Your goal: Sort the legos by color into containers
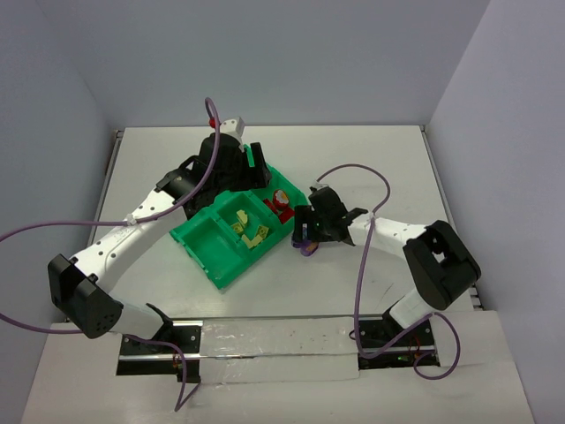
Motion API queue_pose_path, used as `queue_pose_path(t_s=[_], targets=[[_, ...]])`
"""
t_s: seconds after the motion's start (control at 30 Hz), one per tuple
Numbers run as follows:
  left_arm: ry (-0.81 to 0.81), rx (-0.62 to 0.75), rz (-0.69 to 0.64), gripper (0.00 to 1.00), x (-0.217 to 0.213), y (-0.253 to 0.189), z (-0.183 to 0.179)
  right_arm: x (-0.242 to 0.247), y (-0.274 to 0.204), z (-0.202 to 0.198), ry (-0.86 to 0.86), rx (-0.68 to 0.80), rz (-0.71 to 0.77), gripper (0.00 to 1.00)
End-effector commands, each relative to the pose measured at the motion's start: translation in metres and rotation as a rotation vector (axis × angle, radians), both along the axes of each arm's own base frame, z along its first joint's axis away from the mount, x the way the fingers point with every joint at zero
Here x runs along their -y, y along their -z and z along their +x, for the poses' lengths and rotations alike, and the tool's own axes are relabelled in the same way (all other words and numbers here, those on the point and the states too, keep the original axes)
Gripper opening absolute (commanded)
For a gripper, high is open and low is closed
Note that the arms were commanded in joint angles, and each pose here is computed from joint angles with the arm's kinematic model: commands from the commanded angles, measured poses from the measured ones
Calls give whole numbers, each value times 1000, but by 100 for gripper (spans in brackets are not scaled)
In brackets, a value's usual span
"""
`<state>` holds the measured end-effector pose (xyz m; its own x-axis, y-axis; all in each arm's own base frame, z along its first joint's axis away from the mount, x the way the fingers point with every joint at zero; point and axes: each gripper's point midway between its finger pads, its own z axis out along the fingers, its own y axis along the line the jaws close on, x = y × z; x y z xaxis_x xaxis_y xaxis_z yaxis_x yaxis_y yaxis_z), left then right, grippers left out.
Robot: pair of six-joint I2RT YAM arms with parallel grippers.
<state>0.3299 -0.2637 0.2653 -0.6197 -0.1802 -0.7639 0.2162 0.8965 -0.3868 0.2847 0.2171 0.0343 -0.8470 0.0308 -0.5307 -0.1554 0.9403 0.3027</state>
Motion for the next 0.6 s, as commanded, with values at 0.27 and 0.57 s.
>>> queue_pose_path(t_s=[0.27,0.57], targets=[[47,0,-32,84,12,-2,-3,-8,-22,-12,-105,78,-14,91],[45,4,-21,84,10,-5,-3,-21,-21,-32,-225,58,-8,92]])
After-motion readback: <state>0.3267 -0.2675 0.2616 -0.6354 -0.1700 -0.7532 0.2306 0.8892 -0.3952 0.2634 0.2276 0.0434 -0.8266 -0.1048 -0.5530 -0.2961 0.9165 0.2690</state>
